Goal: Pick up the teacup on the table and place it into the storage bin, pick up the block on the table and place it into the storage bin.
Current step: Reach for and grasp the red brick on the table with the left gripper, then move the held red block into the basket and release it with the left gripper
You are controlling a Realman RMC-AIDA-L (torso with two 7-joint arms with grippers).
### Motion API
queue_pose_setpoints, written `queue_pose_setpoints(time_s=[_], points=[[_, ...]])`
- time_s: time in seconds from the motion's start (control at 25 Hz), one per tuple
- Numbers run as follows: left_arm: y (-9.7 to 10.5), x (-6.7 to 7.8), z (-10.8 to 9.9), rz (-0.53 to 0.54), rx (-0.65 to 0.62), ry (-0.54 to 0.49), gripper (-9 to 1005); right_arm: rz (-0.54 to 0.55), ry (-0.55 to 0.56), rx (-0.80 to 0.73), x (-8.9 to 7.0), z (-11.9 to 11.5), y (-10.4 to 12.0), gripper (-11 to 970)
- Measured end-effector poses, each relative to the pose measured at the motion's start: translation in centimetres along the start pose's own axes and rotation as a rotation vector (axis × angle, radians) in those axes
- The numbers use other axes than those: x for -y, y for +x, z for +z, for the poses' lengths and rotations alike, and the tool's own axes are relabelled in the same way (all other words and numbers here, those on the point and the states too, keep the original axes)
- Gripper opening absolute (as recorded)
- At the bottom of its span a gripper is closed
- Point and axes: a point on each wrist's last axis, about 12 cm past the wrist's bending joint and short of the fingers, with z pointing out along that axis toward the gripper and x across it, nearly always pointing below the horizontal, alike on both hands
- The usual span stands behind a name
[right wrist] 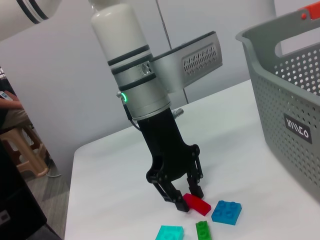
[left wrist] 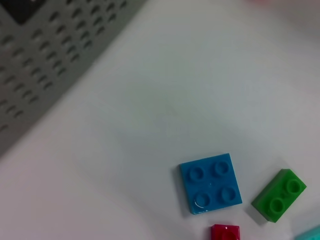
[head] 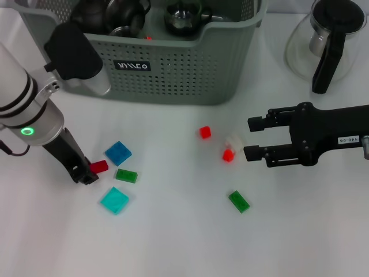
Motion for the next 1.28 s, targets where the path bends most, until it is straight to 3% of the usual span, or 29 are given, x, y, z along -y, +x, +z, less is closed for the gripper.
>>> queue_pose_setpoints(time_s=[0.32,0.44,0.64,0.88,1.08,1.2,1.28], points=[[-0.1,-0.2,-0.3,-0.014,0.009,-0.009,322,0.002,-0.001,-0.001,0.0,-0.1,0.1,713],[-0.1,-0.2,-0.4,-0.019,0.007,-0.006,179,0.003,-0.002,-0.001,0.0,-0.1,0.1,713],[0.4,-0.6,-1.7,-0.052,0.051,0.037,179,0.004,-0.003,0.000,0.0,-0.1,0.1,713],[2.6,-2.1,-4.9,-0.096,0.335,0.326,179,0.004,-0.005,0.000,-0.1,0.0,0.1,713],[3.9,-3.0,-5.4,-0.138,0.742,0.662,179,0.005,-0.007,0.002,-0.1,0.1,0.1,714],[3.9,-3.6,-6.0,-0.242,1.015,0.834,179,0.004,-0.008,0.002,-0.1,0.1,0.1,714],[3.6,-4.1,-6.4,-0.340,1.157,0.895,180,-0.002,-0.008,0.002,0.0,0.2,-0.1,714]])
